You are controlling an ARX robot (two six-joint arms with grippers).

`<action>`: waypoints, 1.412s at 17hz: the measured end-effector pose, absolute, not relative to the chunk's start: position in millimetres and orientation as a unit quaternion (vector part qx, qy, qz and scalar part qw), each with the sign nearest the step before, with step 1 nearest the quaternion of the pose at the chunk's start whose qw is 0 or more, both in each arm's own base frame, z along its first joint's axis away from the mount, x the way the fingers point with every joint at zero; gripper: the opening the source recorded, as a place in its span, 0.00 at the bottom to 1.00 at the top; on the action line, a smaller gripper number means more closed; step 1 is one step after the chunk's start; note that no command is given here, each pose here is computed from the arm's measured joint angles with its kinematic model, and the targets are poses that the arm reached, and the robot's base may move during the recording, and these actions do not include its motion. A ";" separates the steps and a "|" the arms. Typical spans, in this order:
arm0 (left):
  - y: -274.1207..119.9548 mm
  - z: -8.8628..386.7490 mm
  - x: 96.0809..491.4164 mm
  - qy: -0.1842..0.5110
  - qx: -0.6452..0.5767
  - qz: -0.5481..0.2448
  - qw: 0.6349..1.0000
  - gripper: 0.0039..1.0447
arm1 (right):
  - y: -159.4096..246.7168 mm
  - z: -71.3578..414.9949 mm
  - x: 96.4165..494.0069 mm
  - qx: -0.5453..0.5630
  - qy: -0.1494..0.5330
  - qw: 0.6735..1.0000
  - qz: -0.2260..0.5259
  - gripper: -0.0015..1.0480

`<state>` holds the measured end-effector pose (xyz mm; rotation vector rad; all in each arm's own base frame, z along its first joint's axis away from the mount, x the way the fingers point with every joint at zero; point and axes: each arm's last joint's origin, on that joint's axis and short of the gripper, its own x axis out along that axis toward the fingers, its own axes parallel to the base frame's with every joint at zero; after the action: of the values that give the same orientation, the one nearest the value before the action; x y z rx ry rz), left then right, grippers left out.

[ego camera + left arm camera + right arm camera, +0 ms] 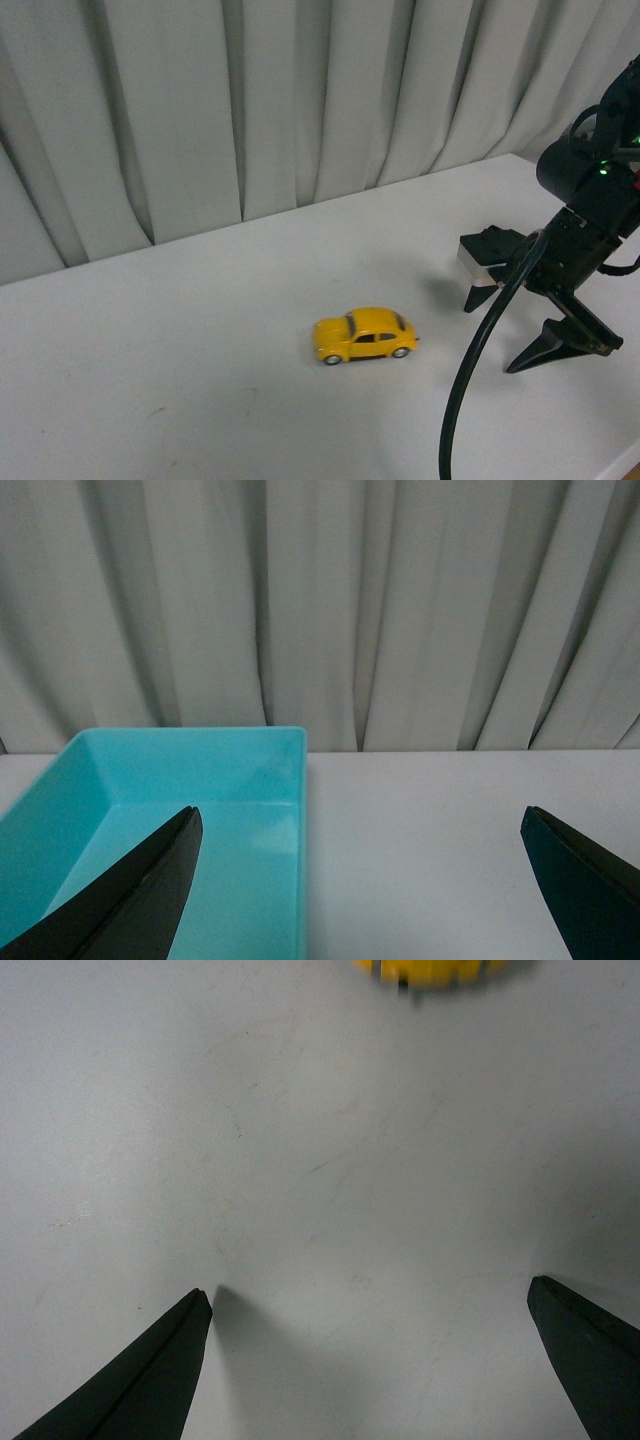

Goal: Wind up and store yellow beetle toy

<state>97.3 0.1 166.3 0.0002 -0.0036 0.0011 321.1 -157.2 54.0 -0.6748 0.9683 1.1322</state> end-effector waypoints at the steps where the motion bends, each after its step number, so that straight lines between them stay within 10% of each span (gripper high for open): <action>1: 0.1 166.3 97.3 -0.002 0.000 0.001 1.000 0.94 | -157.1 54.0 321.3 -0.301 0.432 0.684 0.505 0.93; 24: 0.1 166.3 97.3 -0.002 0.000 0.001 1.000 0.94 | -151.4 55.2 329.4 -0.313 0.404 0.703 0.494 0.93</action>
<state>97.3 0.1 166.3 0.0002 -0.0036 0.0015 329.4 -151.4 55.2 -0.6960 0.8996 1.0998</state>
